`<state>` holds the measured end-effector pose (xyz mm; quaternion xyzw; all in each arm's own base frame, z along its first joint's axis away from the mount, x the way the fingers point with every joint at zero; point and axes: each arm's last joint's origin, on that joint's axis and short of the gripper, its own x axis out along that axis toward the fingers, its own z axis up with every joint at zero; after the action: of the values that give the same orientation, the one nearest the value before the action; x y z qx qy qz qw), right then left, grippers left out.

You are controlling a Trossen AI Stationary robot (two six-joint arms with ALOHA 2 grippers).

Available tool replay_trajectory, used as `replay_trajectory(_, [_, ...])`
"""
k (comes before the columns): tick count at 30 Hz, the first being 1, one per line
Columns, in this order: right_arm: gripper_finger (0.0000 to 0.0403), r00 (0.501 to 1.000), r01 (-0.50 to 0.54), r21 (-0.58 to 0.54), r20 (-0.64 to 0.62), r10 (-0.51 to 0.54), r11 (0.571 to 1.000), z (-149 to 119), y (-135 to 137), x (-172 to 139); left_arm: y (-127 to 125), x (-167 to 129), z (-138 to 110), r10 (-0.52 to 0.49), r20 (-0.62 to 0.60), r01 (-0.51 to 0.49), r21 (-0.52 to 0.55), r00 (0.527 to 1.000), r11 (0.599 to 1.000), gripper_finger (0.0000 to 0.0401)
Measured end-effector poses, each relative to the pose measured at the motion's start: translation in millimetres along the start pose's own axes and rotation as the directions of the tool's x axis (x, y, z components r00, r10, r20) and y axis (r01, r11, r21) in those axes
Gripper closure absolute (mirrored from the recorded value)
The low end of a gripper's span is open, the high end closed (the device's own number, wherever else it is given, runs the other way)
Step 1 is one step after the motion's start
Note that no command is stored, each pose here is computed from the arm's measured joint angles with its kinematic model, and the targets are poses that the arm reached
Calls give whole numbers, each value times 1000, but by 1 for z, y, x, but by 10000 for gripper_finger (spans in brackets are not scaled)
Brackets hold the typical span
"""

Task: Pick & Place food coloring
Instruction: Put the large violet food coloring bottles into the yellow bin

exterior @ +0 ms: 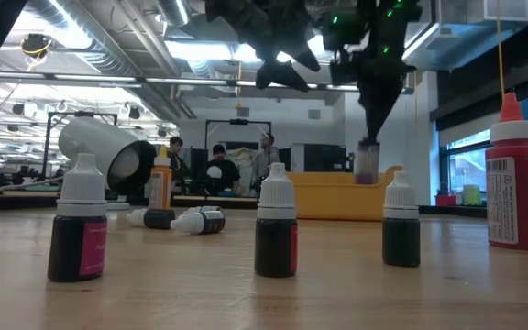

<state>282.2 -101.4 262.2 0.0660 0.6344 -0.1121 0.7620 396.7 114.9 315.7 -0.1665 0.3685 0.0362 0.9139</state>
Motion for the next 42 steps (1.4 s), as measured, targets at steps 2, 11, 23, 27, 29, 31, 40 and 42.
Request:
replay_trajectory(2, [281, 1000, 1, 7, -19, -1, 1000, 3, -5, 9, 0, 1, -3, 22, -26, -22, -6, 999, 1000, 166])
replay_trajectory(11, [281, 1000, -17, 81, 5, 17, 997, 11, -25, 24, 2, -1, -17, 82, -168, -89, -33, 982, 996, 166])
replay_trajectory(23, [281, 999, -47, 128, 10, 46, 991, 8, -39, 26, -3, -42, -28, 255, -152, -264, -45, 955, 963, 166])
replay_trajectory(27, [281, 999, -47, 133, 10, 46, 990, 8, -39, 26, -8, -61, -41, 250, 8, -249, -89, 968, 964, 166])
replay_trajectory(29, [281, 999, -47, 134, 11, 46, 990, 8, -39, 26, -9, -69, -48, 237, 78, -229, -107, 968, 968, 166])
replay_trajectory(31, [280, 999, -47, 134, 11, 46, 990, 8, -39, 26, -10, -76, -56, 230, 128, -214, -124, 965, 969, 166])
replay_trajectory(40, [277, 999, -49, 138, -4, 50, 989, 9, -39, 30, -18, -95, -71, 201, 251, -164, -160, 947, 973, 166])
replay_trajectory(42, [277, 998, -50, 139, -21, 53, 989, 10, -39, 36, -18, -94, -72, 203, 246, -166, -164, 948, 973, 166])
